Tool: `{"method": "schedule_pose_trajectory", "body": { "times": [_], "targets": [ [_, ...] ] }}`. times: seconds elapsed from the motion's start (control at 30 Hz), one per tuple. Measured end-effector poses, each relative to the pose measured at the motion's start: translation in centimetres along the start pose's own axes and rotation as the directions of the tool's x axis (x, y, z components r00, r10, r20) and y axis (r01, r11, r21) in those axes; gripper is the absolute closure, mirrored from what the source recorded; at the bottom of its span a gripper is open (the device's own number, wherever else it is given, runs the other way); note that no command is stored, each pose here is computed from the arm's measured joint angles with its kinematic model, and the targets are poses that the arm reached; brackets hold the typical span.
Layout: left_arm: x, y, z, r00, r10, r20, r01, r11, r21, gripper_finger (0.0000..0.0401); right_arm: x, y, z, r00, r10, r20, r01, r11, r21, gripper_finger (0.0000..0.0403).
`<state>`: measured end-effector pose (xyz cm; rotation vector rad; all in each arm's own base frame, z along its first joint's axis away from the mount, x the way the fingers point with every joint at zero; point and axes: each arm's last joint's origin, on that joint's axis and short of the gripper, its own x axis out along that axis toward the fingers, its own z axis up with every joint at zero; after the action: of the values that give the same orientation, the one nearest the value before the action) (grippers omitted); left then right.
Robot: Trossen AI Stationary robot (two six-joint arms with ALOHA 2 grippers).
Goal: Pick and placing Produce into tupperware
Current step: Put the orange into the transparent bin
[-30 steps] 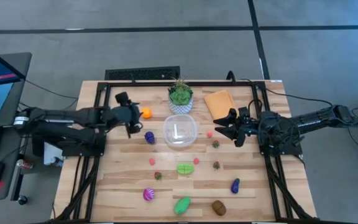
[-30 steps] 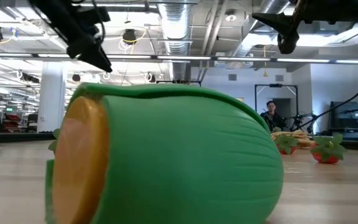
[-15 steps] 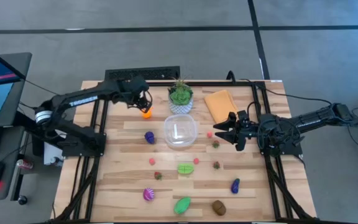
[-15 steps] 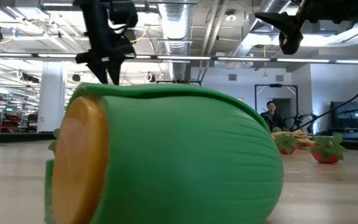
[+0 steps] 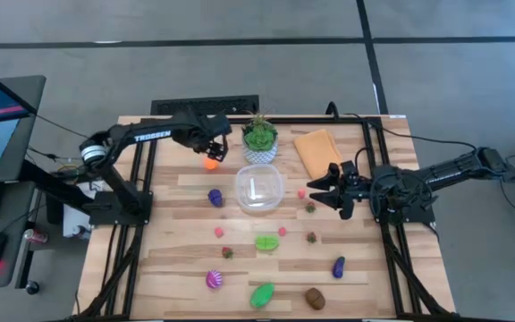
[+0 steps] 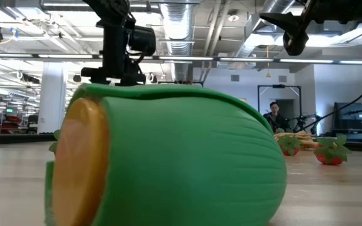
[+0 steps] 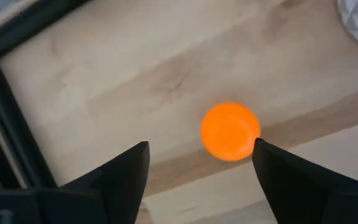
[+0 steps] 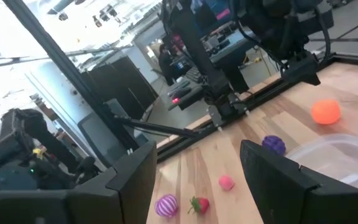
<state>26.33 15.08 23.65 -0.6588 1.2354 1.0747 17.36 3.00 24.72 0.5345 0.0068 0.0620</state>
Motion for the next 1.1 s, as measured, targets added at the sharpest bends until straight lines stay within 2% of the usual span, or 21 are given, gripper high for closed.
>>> {"method": "schedule_pose_trajectory", "body": {
  "times": [0.2, 0.4, 0.77, 1.1],
  "targets": [
    [0.0, -0.4, 0.3, 0.998, -0.064, 0.017, 0.064, 0.998, -0.021, 0.0089, 0.0, -0.1, -0.2, 1.000, -0.010, -0.020, 0.010, 1.000, -0.004, 0.0147],
    [0.1, -0.8, 0.6, 0.991, -0.126, 0.036, 0.127, 0.992, -0.025, 0.0085, 0.0, -0.1, -0.2, 1.000, -0.010, -0.019, 0.010, 1.000, -0.004, 0.0147],
    [0.3, -1.0, 0.7, 0.989, -0.143, 0.033, 0.142, 0.990, 0.024, 0.0085, 0.0, 0.0, -0.2, 1.000, -0.006, -0.018, 0.007, 1.000, 0.024, 0.0147],
    [3.8, -2.2, 0.7, 0.990, -0.103, -0.094, 0.109, 0.992, 0.061, 0.0085, 0.0, 0.0, -0.2, 1.000, -0.005, -0.016, 0.006, 0.999, 0.039, 0.0147]
  ]
}}
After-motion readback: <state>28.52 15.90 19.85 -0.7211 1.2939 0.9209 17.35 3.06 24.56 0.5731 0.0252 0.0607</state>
